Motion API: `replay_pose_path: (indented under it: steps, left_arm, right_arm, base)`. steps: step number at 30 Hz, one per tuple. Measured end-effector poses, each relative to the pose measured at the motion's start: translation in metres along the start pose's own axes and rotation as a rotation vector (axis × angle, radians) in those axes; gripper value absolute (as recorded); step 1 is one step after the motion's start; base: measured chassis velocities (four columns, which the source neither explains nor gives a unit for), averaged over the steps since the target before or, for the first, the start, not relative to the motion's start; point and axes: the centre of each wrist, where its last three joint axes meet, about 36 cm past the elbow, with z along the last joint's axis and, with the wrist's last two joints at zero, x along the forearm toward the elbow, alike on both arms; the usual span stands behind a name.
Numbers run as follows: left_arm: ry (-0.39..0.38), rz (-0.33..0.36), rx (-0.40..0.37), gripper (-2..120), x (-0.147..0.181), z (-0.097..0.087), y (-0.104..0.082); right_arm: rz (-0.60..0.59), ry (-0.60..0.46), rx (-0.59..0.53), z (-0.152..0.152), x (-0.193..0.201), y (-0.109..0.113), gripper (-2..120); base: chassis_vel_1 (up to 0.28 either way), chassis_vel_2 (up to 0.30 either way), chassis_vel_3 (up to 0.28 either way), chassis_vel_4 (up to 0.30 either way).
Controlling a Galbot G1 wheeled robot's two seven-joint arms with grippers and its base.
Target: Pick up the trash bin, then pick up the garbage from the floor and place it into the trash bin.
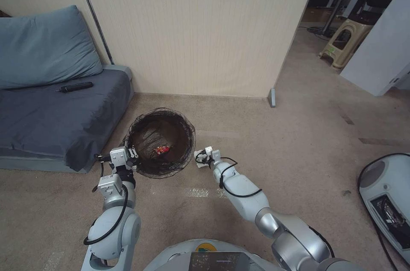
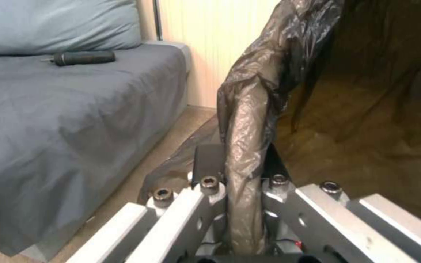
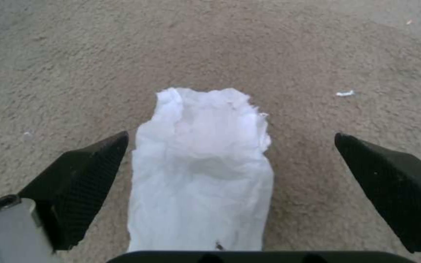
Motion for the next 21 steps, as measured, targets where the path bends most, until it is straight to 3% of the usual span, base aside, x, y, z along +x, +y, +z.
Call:
replay_pose_path:
  steps: [21]
  left_arm:
    - [0.002,-0.003,-0.002,0,0.002,0.001,-0.001]
  right_arm:
    - [-0.026,-0.001,0.064,0.015,-0.007,0.013,96]
  base:
    - [0.000,0.000,0.000,0.000]
